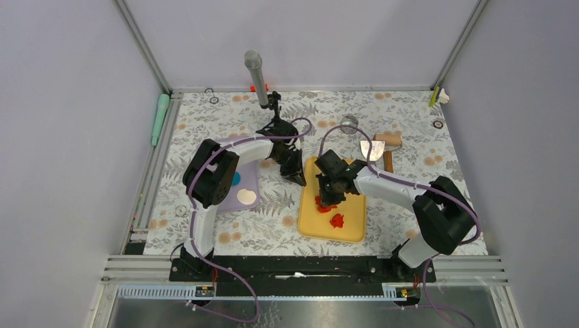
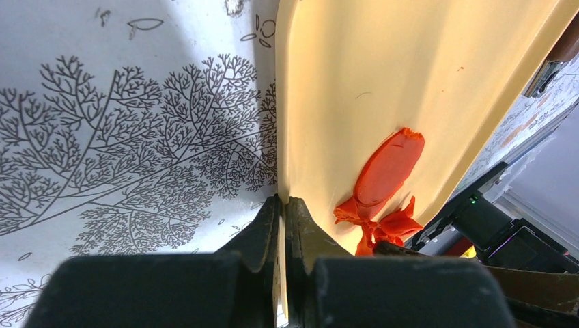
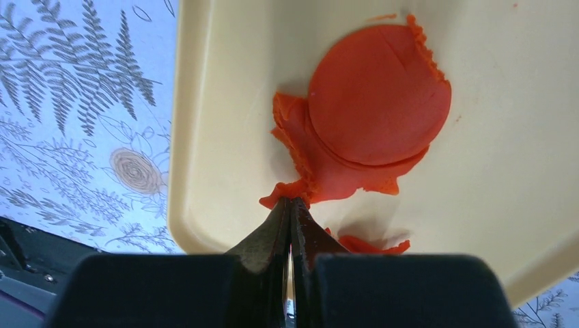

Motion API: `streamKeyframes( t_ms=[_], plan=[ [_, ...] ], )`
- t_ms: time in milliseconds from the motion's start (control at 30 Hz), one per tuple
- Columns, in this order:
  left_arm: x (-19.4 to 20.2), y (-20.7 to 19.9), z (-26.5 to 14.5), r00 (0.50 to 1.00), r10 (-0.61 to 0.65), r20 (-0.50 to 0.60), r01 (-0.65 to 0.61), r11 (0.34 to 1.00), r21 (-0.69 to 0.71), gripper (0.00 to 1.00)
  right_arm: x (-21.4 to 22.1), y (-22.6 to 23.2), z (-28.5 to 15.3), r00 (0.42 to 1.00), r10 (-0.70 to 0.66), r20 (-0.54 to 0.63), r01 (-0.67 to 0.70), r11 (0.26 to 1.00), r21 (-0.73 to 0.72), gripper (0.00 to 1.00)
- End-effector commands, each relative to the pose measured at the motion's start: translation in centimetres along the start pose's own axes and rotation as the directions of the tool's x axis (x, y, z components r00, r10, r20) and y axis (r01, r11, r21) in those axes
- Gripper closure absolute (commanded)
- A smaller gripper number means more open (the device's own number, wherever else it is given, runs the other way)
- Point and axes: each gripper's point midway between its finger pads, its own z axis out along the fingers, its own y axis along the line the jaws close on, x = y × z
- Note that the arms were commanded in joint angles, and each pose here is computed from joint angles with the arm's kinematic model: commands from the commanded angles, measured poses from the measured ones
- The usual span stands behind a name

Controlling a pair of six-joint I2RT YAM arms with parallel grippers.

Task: Roll out the dumpling wrappers from the dough
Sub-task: Remove the dumpling wrapper from the work surface.

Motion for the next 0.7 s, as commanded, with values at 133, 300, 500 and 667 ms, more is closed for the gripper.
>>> streamKeyframes(
  t_ms=[133,300,500,667],
  plan=[
    [-1.2,0.8,-0.1,0.998,0.041,0.044,-0.041,0.999,-0.012,1.00,-4.5,2.6,0.8,0.995,0.036,0.096,-0.033,0.999,-0.027,1.00],
    [-1.1,0.6,-0.1,0.998,0.043,0.039,-0.043,0.999,-0.006,1.00,-5.6,2.8,1.6,0.992,0.046,0.118,-0.045,0.999,-0.009,1.00],
    [-0.9,0.5,0.1,0.998,0.048,0.034,-0.048,0.999,-0.004,1.00,-6.3,2.3,2.7,0.988,0.059,0.143,-0.064,0.998,0.028,1.00],
    [-0.8,0.4,0.1,0.998,0.047,0.030,-0.047,0.999,-0.003,1.00,-6.5,2.1,3.5,0.988,0.065,0.138,-0.072,0.996,0.049,1.00]
  ],
)
